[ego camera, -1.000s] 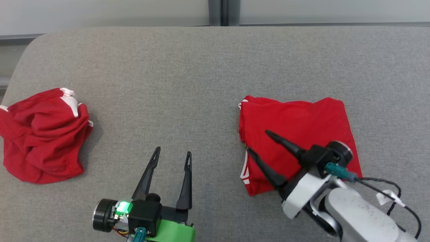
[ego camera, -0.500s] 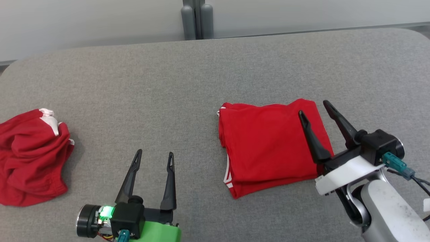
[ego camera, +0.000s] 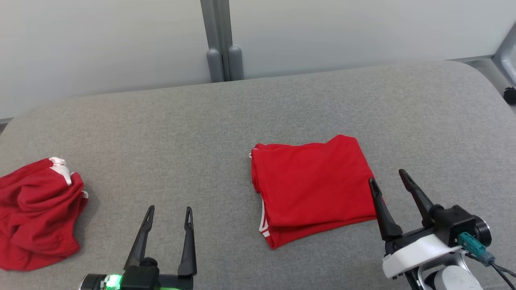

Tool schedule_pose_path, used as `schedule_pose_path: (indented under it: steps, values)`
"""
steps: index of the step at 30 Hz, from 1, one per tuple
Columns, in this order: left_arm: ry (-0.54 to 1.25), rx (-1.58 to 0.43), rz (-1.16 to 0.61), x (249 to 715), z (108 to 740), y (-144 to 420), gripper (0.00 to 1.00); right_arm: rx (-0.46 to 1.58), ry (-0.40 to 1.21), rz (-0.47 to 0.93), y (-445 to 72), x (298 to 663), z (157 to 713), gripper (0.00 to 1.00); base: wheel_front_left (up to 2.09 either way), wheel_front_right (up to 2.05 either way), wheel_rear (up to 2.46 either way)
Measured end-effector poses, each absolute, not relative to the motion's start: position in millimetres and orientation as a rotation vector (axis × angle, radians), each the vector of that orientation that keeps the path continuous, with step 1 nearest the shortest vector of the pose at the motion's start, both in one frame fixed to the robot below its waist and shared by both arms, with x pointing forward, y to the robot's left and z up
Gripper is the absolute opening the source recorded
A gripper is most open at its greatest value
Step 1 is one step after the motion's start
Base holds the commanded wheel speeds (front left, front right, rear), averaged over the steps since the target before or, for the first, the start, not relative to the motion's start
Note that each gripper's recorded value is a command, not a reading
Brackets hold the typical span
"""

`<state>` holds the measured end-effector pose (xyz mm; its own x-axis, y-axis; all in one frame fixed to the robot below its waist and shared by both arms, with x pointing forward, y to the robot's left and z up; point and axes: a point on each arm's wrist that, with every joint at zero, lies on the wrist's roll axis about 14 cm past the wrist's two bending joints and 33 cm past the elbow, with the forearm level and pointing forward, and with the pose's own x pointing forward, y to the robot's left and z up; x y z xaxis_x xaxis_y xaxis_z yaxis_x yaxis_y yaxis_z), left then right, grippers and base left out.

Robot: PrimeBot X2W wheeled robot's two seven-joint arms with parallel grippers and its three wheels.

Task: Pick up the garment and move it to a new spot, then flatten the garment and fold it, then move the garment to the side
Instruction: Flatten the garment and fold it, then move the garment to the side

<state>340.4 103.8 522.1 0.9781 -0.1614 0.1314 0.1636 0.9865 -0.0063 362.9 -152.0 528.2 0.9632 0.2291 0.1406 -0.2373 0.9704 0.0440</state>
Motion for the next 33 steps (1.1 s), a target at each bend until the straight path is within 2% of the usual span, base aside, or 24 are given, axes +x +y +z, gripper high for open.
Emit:
schedule_pose_path:
  steps: [15, 33]
  values:
    - [-0.133, -0.035, -0.149, 333, 524, 106, 1.0, 0.045, -0.129, 0.227, -149, 335, 524, 1.0, 0.0, 0.0, 0.0]
    - [-0.074, -0.117, -0.088, 326, 508, 123, 1.0, 0.075, -0.13, 0.233, -145, 337, 524, 1.0, 0.0, 0.0, 0.0]
